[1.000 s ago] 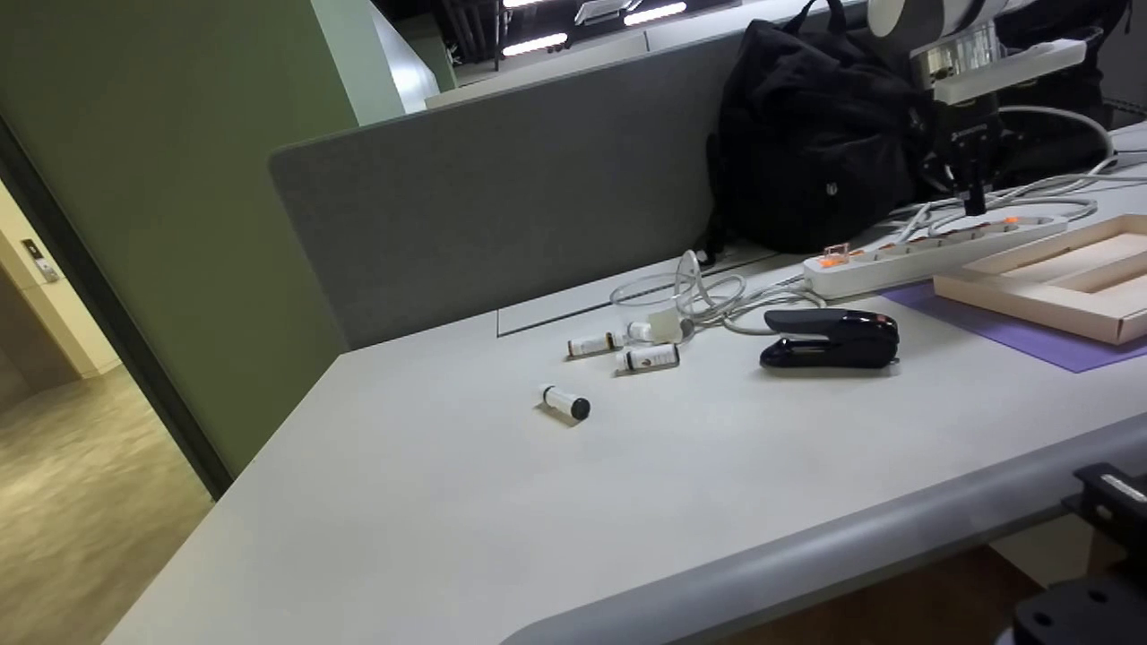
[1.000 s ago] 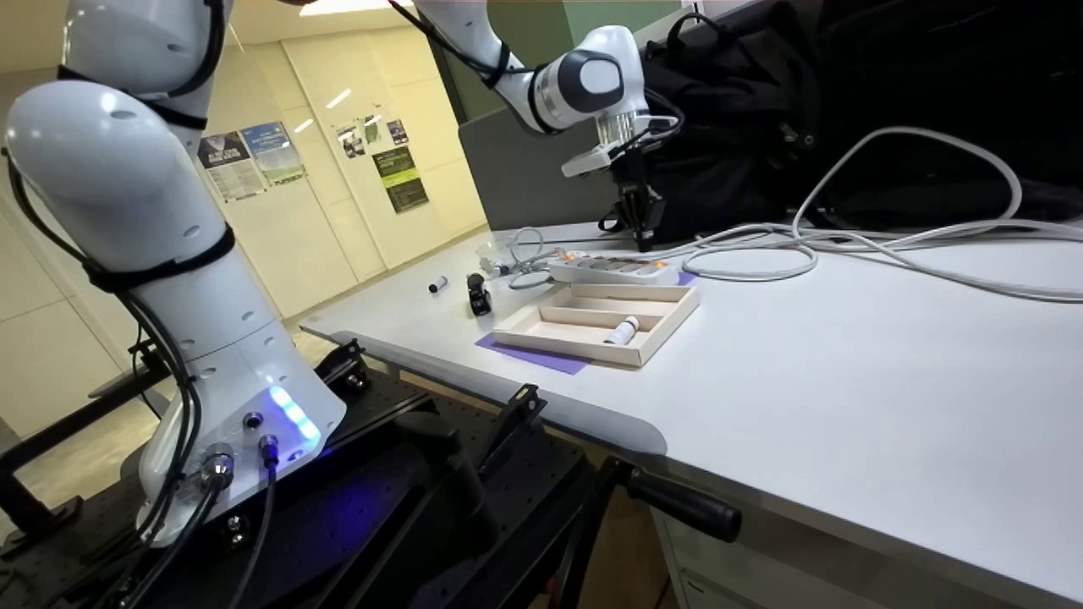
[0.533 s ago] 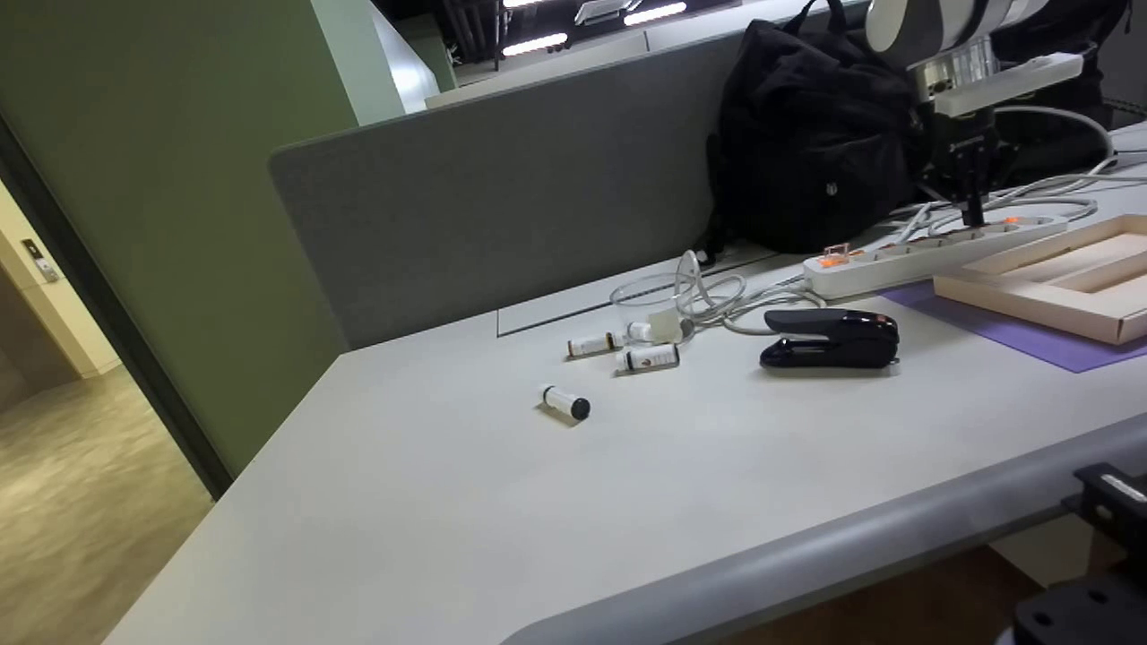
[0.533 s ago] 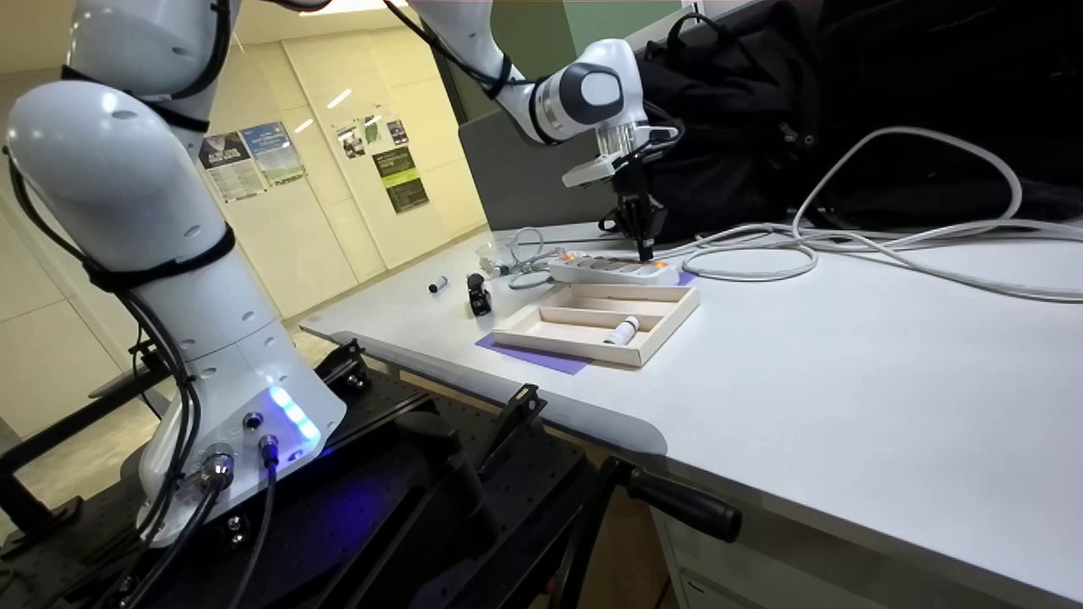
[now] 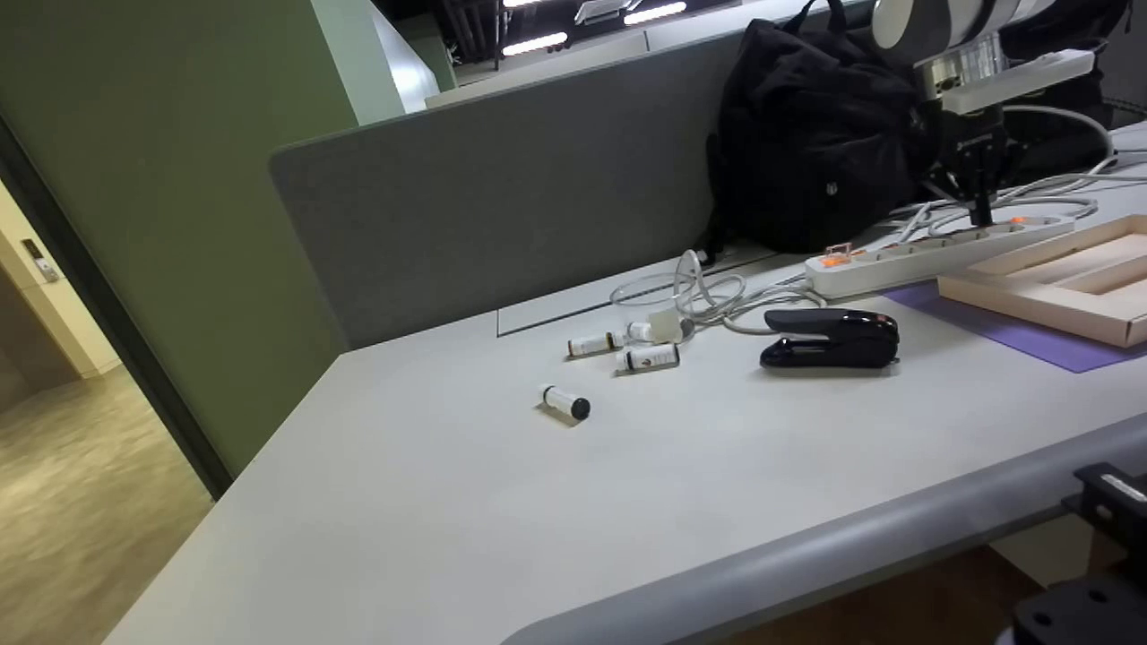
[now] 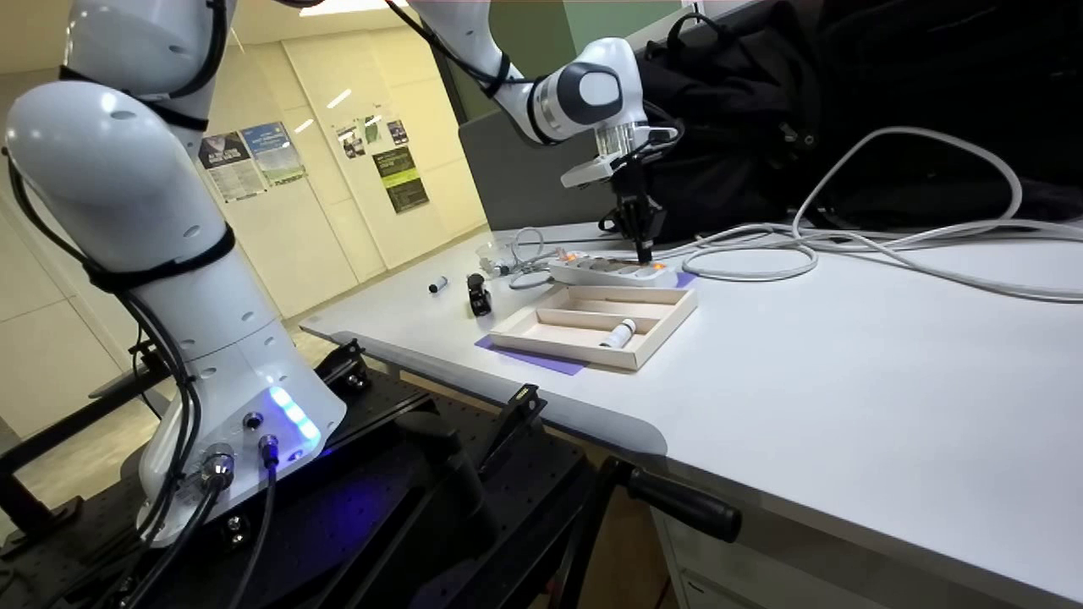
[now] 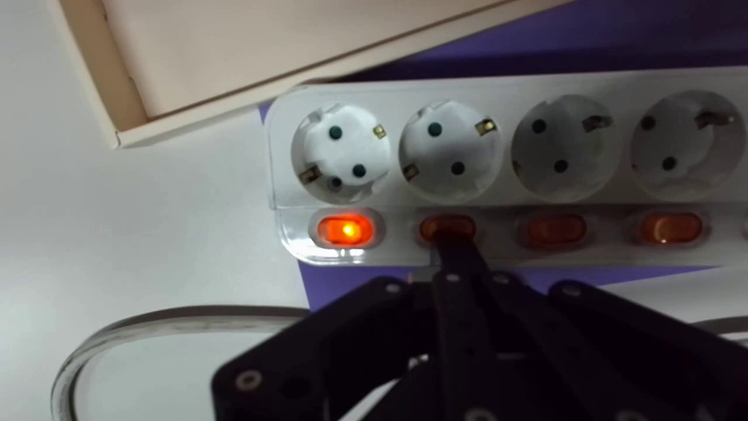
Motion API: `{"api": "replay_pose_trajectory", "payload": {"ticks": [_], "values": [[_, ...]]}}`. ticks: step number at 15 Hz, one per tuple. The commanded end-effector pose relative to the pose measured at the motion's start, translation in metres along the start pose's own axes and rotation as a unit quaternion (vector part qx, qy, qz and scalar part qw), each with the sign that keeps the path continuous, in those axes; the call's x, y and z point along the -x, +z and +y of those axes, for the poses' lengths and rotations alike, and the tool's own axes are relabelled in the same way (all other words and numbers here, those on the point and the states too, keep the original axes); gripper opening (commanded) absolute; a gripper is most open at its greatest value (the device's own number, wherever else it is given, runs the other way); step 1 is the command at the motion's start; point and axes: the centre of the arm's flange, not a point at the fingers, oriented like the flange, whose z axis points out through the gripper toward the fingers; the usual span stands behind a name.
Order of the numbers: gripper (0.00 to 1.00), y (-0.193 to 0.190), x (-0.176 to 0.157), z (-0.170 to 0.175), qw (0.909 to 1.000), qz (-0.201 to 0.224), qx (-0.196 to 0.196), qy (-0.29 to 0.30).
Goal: Turn off the third switch from the left then turn on the first and second right
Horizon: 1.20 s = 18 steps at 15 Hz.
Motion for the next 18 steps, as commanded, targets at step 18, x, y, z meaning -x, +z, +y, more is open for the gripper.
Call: {"api": "replay_pose_trajectory", "payload": {"ticks": [18], "values": [[0.0, -0.095, 0.017, 0.087, 0.9893, 0.062, -0.108, 0.075]]}}
